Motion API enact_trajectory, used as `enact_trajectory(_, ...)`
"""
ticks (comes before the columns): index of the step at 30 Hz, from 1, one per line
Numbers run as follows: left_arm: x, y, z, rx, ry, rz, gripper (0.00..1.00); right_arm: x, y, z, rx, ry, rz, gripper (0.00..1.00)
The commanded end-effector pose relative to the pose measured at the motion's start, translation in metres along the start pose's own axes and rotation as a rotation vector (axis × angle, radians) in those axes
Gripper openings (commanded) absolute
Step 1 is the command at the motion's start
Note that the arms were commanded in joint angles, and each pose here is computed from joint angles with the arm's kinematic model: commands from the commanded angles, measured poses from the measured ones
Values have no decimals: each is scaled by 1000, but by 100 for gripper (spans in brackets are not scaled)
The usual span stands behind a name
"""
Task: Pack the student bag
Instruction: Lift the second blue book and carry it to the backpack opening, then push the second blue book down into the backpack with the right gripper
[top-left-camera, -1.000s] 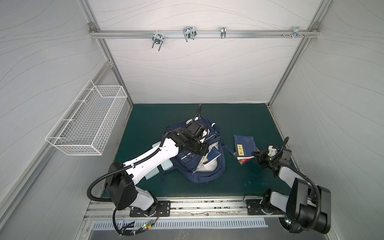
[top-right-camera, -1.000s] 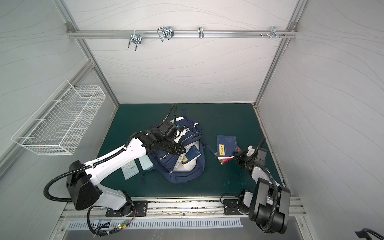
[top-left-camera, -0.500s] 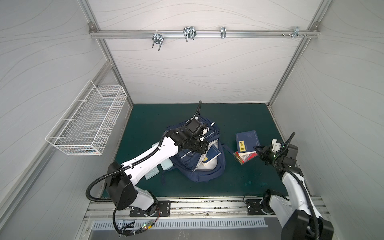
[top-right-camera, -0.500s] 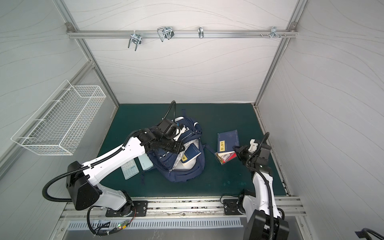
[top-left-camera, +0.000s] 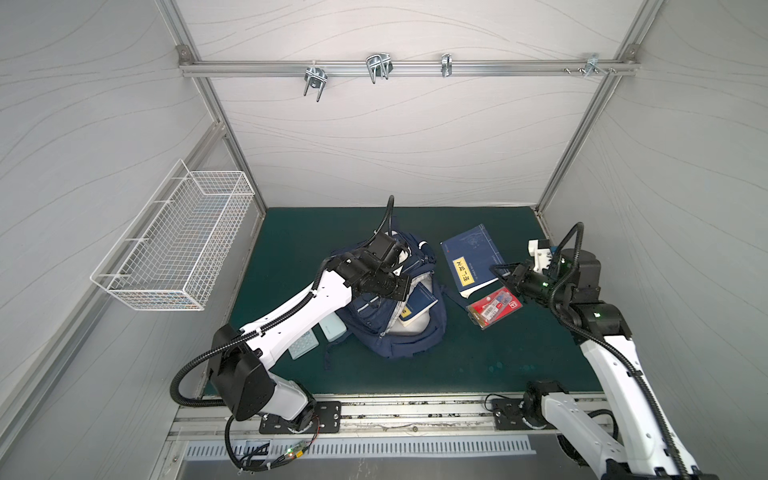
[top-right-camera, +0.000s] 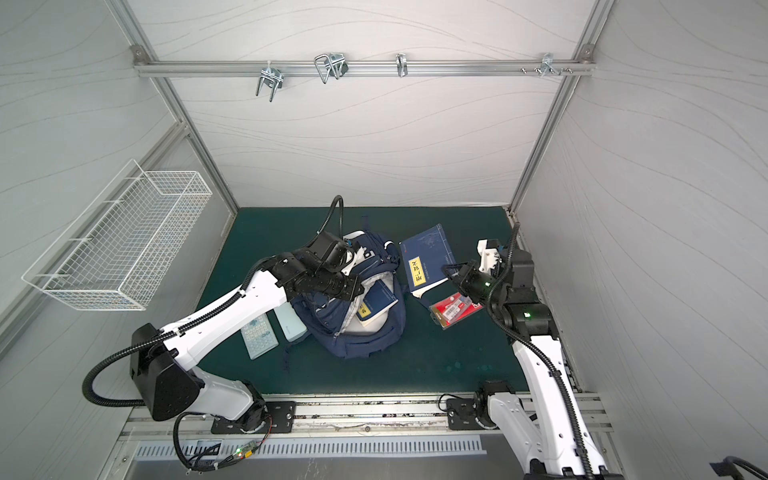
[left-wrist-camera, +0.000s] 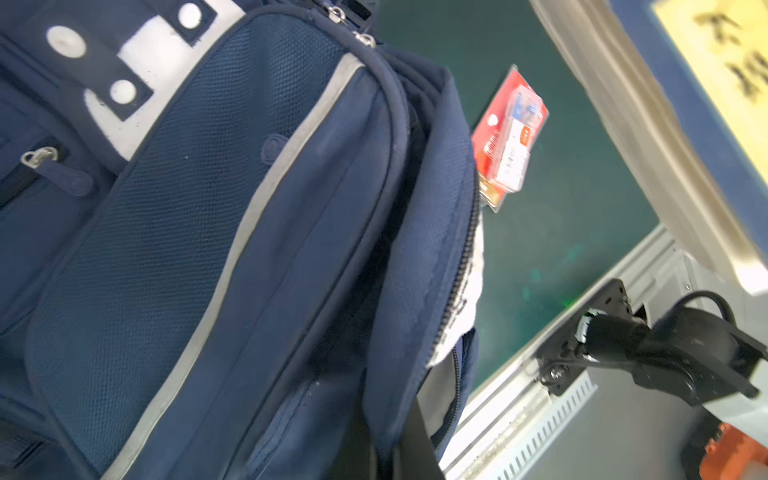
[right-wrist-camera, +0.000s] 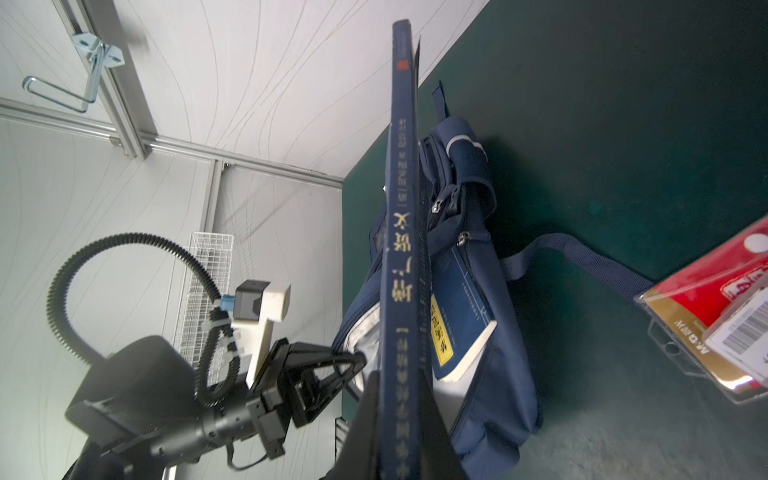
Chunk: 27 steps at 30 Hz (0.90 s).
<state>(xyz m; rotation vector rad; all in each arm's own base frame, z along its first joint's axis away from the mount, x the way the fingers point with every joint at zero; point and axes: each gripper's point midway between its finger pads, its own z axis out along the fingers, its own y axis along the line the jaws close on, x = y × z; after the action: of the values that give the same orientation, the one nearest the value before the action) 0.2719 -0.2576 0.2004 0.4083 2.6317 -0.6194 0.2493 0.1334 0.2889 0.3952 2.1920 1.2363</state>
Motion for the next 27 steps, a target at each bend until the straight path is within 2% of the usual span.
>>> enact_trajectory(1, -37, 9, -17, 0, -133, -72, 0, 27, 1, -11, 43, 93, 25, 0)
enact_trajectory(8, -46, -3, -25, 88, -177, -61, 0, 91, 18, -10, -19, 357, 66, 0)
enact_trajectory(13, -48, -10, -24, 121, -159, -42, 0, 125, 27, 6, -30, 460, 48, 0)
enact_trajectory(17, -50, -28, -35, 204, -164, -3, 0, 125, 29, 29, -16, 455, 21, 0)
enact_trajectory(24, -38, -41, -54, 244, -155, 74, 0, 101, 38, 75, -49, 391, 12, 0)
enact_trajectory(27, -34, -45, -60, 257, -160, 78, 0, 94, 31, 97, -15, 376, 28, 0)
